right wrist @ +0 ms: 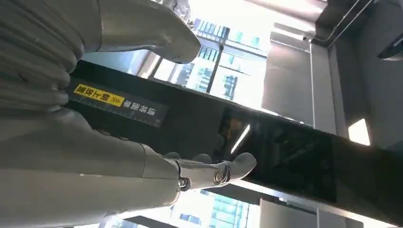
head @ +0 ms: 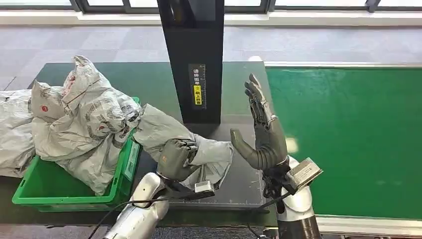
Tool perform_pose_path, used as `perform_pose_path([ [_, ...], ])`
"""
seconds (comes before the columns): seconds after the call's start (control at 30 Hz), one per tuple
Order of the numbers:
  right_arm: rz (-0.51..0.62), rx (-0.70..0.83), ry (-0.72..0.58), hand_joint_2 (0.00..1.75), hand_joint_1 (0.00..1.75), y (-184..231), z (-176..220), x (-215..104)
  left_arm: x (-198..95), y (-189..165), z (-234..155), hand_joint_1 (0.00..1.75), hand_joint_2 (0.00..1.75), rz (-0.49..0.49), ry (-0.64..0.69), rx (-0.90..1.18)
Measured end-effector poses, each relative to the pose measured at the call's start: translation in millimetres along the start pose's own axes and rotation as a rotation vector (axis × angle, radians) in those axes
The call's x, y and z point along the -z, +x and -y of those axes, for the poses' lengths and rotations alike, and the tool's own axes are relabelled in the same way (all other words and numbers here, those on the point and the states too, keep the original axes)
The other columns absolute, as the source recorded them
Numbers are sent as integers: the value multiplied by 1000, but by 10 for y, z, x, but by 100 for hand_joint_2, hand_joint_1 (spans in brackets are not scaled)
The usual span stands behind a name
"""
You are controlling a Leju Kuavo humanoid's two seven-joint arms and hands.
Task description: Moved the parcel from conveyor to table for the left to box.
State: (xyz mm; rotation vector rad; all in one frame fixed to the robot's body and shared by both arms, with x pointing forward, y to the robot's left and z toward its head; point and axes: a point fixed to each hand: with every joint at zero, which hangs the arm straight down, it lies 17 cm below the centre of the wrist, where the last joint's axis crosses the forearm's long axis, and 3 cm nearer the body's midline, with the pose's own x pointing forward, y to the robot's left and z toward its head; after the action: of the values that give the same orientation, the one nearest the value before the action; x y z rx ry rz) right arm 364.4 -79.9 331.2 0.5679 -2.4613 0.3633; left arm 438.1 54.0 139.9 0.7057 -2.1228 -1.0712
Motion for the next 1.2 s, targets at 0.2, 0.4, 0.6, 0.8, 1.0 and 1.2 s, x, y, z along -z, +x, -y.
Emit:
perform_pose_path([
  [0.2,4,7,-3,175,0,10,-22,7,65,153,-654,175,175,31,218,-101],
  [0.4,6,9,0,175,0,16,-41,14,-61,124,-1322,175,175,16,452,-120],
  [0.6,7,8,-3,175,0,17,-39,20,-373,-556,-2444,175,175,-135,781,-33],
  [0.8,20,22,16,175,0,45,-107,64,-585,-1039,-3085,175,175,-217,906,125],
  [1.0,41,40,35,175,0,70,-156,184,-743,-1951,-3826,175,175,-465,1003,233],
  [1.2,42,51,43,175,0,51,-191,226,-737,-2392,-4020,175,175,-593,959,321],
])
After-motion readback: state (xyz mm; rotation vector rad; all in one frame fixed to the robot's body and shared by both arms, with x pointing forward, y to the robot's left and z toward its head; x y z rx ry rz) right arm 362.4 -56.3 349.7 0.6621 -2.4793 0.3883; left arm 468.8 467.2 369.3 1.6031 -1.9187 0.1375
